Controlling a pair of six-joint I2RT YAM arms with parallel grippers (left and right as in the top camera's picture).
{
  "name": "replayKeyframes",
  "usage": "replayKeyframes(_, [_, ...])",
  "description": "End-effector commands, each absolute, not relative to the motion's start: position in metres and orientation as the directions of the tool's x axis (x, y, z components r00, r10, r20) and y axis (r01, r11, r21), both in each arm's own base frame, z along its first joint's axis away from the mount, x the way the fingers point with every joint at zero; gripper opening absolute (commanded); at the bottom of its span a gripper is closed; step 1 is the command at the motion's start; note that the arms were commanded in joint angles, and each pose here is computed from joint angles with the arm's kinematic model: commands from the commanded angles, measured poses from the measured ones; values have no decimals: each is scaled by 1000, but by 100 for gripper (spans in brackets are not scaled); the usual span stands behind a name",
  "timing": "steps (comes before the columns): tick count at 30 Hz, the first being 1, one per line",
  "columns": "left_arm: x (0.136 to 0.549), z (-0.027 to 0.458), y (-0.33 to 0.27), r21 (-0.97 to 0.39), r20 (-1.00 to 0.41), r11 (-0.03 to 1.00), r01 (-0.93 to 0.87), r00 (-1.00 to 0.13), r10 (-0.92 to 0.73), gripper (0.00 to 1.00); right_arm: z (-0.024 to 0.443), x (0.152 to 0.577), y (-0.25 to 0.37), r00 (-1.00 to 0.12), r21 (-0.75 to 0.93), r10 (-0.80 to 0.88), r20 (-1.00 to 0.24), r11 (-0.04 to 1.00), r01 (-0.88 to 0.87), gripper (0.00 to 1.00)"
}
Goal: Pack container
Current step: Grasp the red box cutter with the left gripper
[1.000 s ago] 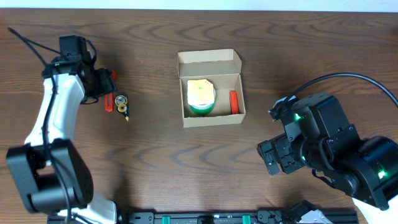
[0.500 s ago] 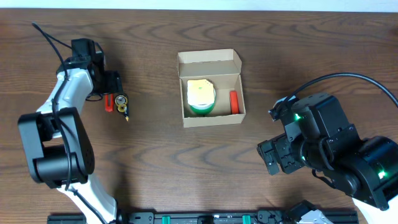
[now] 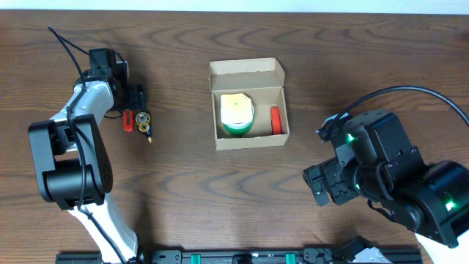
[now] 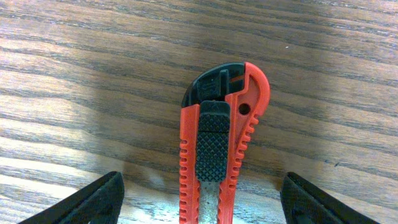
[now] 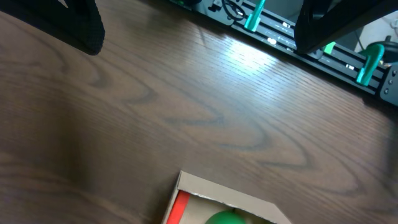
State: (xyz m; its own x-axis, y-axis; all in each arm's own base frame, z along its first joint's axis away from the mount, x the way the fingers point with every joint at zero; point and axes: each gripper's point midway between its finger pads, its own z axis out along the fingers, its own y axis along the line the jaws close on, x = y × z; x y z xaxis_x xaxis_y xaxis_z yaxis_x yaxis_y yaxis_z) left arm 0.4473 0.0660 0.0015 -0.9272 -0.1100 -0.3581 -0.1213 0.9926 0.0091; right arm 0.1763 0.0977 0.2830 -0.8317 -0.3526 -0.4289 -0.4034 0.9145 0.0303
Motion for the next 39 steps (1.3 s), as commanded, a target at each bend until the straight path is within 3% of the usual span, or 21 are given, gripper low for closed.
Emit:
replayKeyframes(1, [442,-12,66,23,-324,994,-108,-941,-94,78,283,177,96,-828,18,-361,-429,913,-407,99])
replayKeyframes(8, [432,-23,64,20,-273,994,-110,-957,-100,65,283,177,96,-828,18,-361,-429,913,-407,99])
replayKeyframes(11, [426,-25,63,19,-251,994,-110,-963,-102,49,283,177,96,-828,18,-361,-429,913,-407,99])
replayKeyframes(17, [416,-27,62,14,-206,992,-125,-971,-120,27,283,177,96,-828,18,-361,-429,913,-407,99])
replayKeyframes(28, [420,-13,62,7,-190,988,-157,-970,-153,9,283,177,96,-828,18,-361,-429,913,-407,99])
replayKeyframes(39, [450,52,67,1,-224,983,-183,-958,-178,6,283,177,96,-828,18,-361,-429,913,-407,99])
